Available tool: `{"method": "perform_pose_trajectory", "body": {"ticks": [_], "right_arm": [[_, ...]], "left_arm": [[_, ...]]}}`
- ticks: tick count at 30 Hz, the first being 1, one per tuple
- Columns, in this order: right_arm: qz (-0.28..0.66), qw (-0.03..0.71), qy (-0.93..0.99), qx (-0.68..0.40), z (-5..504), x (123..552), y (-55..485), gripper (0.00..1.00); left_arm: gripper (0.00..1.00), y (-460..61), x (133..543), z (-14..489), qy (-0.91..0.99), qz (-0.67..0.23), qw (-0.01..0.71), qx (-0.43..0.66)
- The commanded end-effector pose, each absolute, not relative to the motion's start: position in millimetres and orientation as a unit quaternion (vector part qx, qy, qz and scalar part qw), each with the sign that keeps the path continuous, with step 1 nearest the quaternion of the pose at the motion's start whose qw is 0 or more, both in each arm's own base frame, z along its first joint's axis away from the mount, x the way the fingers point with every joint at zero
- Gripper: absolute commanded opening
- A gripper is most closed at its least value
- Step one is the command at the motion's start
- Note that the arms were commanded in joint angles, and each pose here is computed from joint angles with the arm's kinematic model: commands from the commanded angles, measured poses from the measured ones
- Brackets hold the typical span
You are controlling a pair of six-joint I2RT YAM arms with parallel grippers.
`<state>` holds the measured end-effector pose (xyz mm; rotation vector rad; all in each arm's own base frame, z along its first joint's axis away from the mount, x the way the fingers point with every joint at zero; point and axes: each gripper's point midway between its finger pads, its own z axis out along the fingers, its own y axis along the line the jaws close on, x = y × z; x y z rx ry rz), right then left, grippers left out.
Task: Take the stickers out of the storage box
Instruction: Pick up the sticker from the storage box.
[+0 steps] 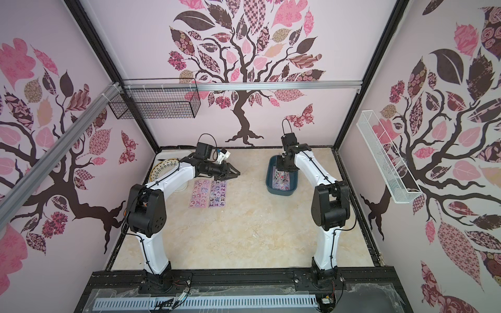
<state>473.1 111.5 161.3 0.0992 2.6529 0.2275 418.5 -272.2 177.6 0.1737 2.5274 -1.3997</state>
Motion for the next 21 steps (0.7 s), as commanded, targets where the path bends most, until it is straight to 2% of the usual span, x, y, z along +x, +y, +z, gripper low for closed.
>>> {"method": "perform_pose_trajectory", "body": {"ticks": [1,12,21], "right_arm": [[0.098,0.287,0.952,0.039,211,468,108,0.33],[0.139,0.298,0.944,0.015,254,446,115,0.31],[0.272,0.250,0.929,-0.024,281,418,159,0.29]], "left_arm": [[0.35,-272,417,199,0.854,-0.492,0.150,0.076],[0.35,-271,415,222,0.840,-0.497,0.195,0.094],[0.35,-271,411,242,0.823,-0.510,0.224,0.114]]}}
